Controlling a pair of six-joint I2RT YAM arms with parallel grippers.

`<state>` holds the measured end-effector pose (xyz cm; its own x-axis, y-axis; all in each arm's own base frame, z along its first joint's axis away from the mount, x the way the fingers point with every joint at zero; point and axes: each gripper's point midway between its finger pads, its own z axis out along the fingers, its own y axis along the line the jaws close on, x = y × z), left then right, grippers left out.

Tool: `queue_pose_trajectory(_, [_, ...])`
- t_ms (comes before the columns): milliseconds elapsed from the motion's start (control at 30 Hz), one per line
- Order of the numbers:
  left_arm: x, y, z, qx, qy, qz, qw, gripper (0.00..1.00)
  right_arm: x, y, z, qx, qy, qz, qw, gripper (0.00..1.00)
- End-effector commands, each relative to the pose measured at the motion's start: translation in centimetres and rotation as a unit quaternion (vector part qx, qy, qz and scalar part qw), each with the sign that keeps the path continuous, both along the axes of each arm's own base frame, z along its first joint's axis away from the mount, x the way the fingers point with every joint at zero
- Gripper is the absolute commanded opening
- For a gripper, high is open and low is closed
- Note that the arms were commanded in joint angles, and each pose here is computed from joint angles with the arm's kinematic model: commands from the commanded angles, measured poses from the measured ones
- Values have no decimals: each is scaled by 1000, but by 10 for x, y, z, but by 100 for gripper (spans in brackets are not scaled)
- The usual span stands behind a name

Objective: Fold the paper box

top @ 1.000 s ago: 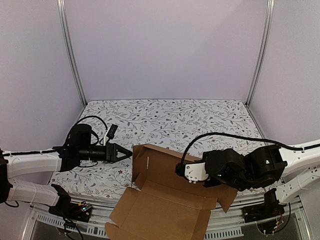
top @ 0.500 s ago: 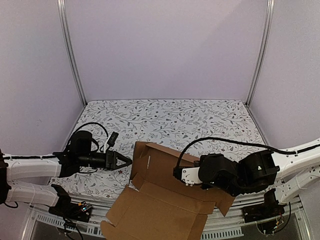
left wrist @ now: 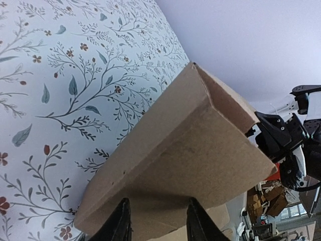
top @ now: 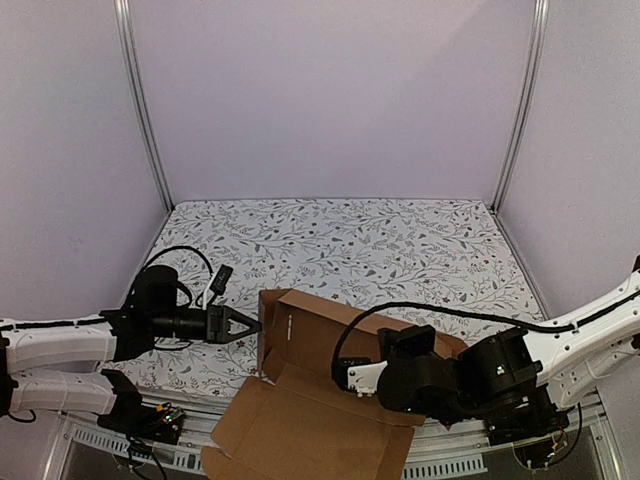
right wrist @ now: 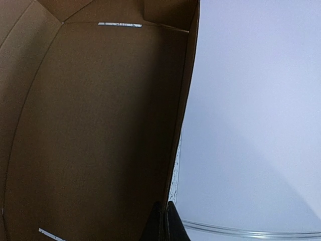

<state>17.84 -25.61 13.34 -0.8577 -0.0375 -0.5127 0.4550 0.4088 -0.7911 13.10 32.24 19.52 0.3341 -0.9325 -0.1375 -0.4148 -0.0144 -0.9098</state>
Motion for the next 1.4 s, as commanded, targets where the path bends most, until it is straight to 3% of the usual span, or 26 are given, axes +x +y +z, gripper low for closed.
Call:
queue_pose_trajectory(0, [-4,2,3,-5,-22,0,1000,37,-2,9,7,-22,-67,-5,997,0])
queue_pose_trajectory(233, [-7,8,7,-6,-40,10,999,37,2,21,4,-44,-119,-24,992,0])
queue_pose_trajectory(600, [1,18,-6,33,-57,47,997,40,12,32,-2,-52,-132,-22,990,0])
queue_pose_trajectory(1367, [55,26,-7,141,-101,123,977,39,87,52,-25,-67,-163,-8,984,0])
